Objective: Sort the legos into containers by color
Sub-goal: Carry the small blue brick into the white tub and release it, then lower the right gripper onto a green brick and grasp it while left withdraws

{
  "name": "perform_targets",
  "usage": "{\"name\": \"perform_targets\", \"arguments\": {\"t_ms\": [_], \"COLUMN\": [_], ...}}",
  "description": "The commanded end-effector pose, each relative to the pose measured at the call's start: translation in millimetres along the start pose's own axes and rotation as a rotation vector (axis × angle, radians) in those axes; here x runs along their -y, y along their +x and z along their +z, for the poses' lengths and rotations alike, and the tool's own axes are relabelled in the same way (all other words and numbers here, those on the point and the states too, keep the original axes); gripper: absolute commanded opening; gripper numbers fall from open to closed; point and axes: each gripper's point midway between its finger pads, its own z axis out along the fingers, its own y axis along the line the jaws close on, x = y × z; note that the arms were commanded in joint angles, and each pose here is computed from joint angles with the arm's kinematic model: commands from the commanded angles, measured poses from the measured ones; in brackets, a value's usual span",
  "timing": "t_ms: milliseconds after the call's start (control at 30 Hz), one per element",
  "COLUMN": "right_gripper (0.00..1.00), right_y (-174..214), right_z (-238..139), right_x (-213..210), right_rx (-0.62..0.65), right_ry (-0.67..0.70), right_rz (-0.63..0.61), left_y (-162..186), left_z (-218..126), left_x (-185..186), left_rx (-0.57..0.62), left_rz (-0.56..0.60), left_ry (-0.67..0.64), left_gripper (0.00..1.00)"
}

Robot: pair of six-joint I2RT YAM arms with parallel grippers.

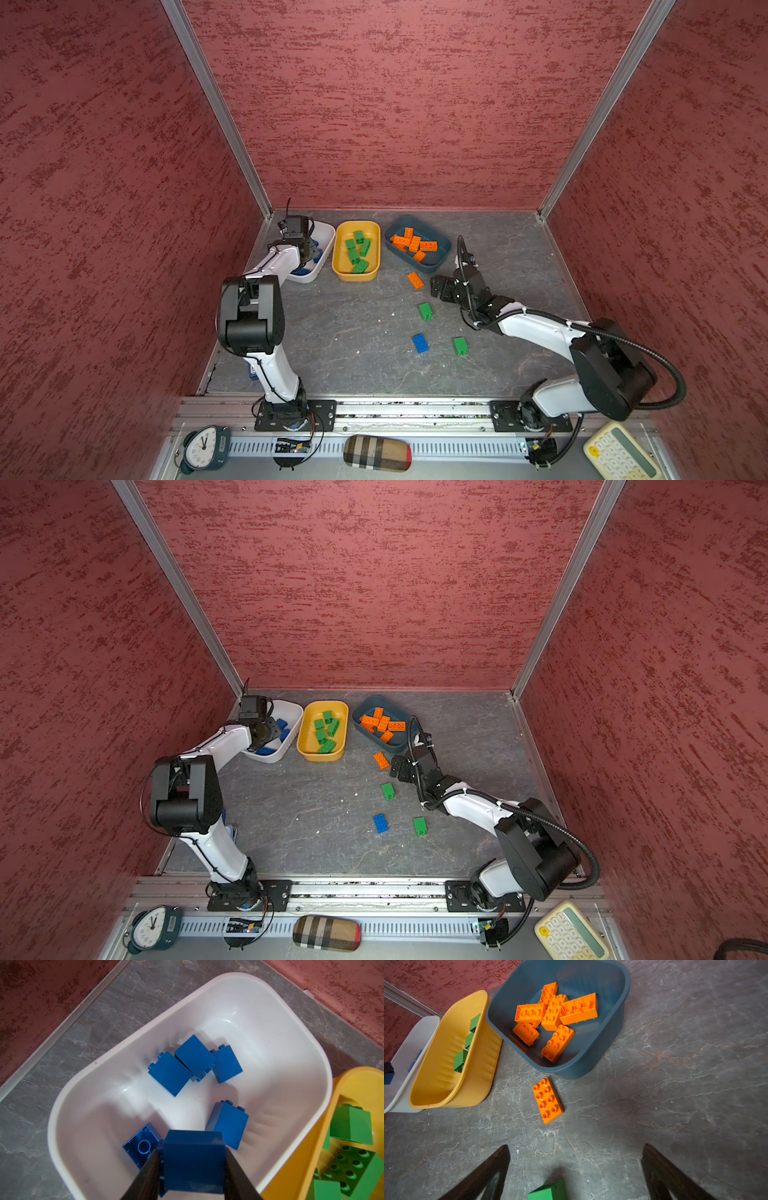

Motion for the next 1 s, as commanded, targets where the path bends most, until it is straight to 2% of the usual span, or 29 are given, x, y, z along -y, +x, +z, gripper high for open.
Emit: {"name": "perform_targets", "arguments": {"t_ms": [0,100,200,233,333,467,600,667,833,967], "right_gripper": [0.99,0.99,0.99,0.99,0.99,0.96,0.91,0.9,0.8,0.72], "right_y": [-2,-3,1,5,18,43,65,73,97,106], "right_z": [-3,-3,-2,-2,-1,3,9,12,12,14], "right_x": [-5,-7,-11,-12,-20,-29,-33,-30,-20,-19], "right_rx": [0.016,0.018,-0.003,-0.017,-0.064,-0.151,-0.219,-0.238,-0.291,-0.313], "right_ry": [-0.02,-0.029,-0.047,-0.056,-0.097,-0.128,-0.097,-0.042,0.052,0.109], "right_rz": [0.008,-0.008,-0.035,-0.043,-0.069,-0.13,-0.197,-0.225,-0.269,-0.33], "left_y": [9,14,15,14,8,-1,-10,-14,-15,-3], "left_z": [13,23,23,20,10,-5,-28,-39,-67,-91], "left_x": [-6,-10,-5,-2,3,11,24,31,49,75], "left_rx": [-0.059,-0.099,-0.105,-0.096,-0.065,-0.018,0.042,0.067,0.117,0.139], "left_rz": [-0.045,-0.051,-0.05,-0.05,-0.045,-0.033,-0.031,-0.019,0.026,0.051], "left_ry": [-0.023,-0.06,-0.042,-0.027,0.004,0.057,0.133,0.167,0.23,0.381], "left_gripper": [0.43,0.46,0.53,0.59,0.73,0.83,0.89,0.98,1.0,1.0]}}
